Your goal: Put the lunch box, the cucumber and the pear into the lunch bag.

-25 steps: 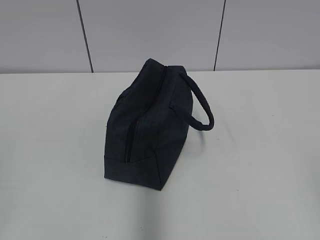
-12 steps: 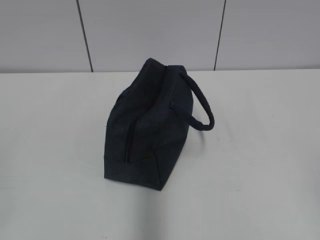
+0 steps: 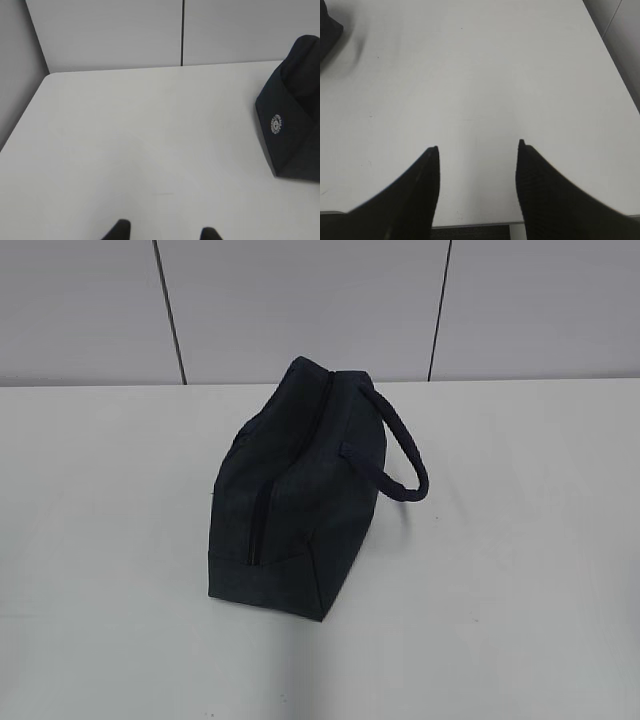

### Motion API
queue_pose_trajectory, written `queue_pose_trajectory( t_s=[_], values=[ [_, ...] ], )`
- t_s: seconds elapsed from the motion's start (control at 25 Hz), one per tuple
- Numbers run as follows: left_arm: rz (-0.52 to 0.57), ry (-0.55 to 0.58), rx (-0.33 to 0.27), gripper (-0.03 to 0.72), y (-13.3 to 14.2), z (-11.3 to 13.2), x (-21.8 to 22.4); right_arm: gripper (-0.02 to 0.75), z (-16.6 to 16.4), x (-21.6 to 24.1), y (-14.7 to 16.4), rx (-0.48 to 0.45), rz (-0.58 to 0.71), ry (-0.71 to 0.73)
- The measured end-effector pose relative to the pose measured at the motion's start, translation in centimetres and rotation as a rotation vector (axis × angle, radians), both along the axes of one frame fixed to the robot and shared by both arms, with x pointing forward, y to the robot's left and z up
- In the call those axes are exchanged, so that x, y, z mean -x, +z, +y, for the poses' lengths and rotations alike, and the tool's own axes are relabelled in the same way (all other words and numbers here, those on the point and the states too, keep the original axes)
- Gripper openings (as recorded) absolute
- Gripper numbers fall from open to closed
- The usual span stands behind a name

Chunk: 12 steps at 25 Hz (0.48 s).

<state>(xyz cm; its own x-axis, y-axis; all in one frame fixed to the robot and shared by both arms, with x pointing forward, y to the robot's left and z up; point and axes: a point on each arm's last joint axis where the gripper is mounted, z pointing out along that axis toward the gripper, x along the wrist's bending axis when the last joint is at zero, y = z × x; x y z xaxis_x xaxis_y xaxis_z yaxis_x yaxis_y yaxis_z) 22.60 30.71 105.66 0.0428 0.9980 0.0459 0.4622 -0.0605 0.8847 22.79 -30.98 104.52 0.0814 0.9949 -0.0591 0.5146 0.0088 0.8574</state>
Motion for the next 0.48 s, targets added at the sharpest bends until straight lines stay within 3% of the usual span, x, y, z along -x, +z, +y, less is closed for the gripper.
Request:
queue_pose_trajectory(
  t_s=[0.48],
  values=[
    [0.0,0.0,0.0,0.246,0.0,0.0,0.0,0.391,0.0,0.0,0.0,0.0,0.0,0.0]
  ],
)
